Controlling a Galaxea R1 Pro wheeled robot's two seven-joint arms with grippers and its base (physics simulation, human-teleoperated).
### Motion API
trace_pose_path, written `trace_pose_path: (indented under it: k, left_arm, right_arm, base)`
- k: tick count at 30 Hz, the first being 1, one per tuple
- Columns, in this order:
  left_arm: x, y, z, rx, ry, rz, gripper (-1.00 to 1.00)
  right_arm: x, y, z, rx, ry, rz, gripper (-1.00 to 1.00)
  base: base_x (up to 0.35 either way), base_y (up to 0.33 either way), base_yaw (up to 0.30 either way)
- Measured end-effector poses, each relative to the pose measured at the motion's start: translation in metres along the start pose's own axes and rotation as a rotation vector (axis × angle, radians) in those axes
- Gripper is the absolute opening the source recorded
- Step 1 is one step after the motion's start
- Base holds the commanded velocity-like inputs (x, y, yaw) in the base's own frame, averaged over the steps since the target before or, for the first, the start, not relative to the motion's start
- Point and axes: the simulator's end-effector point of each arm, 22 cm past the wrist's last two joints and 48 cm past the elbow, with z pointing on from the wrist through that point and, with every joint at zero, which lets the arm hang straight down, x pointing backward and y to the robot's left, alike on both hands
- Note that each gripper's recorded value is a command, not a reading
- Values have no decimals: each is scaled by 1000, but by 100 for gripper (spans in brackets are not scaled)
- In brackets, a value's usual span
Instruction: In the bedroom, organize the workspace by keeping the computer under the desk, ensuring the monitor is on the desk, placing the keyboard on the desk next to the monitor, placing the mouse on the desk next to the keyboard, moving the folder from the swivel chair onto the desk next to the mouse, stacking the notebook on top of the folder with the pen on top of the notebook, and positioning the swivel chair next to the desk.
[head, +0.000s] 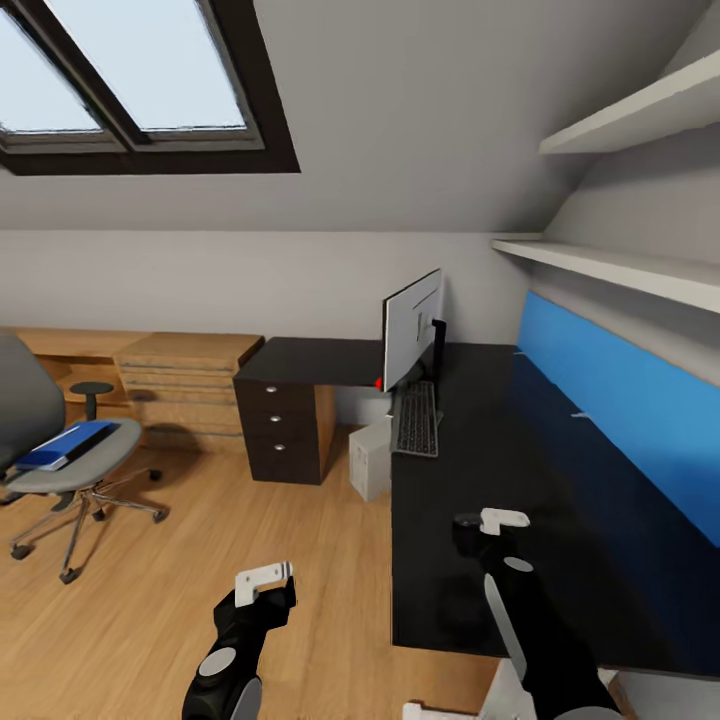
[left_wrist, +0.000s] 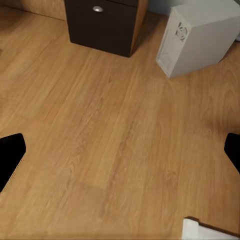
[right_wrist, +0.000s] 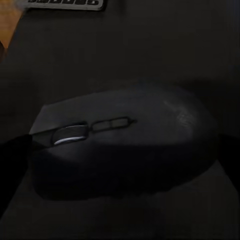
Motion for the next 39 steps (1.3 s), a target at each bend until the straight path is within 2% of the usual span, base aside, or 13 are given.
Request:
trace_pose_path:
  k: [1, 13, 27, 33, 39]
  left_arm:
    - [0, 0, 0, 0, 0, 0, 100]
    - [0, 1, 0, -2, 1, -2, 100]
    - [-3, 2, -3, -5, 8, -4, 100]
    - [-12, 10, -7, -21, 5, -20, 100]
    - [-20, 11, -12, -23, 4, -25, 100]
  right_arm:
    - [0, 11, -1, -12, -1, 9, -100]
    - [2, 17, -2, -21, 1, -1, -100]
    - [1, 32, -6, -47, 9, -34, -100]
    - [-6, 31, -12, -45, 6, -36, -100]
    - [-13, 29, -17, -31, 5, -37, -100]
  base:
    - [-51, 319, 266]
    - [4, 290, 275]
    - [14, 11, 148]
    - [241, 0, 21]
    - [321, 0, 186]
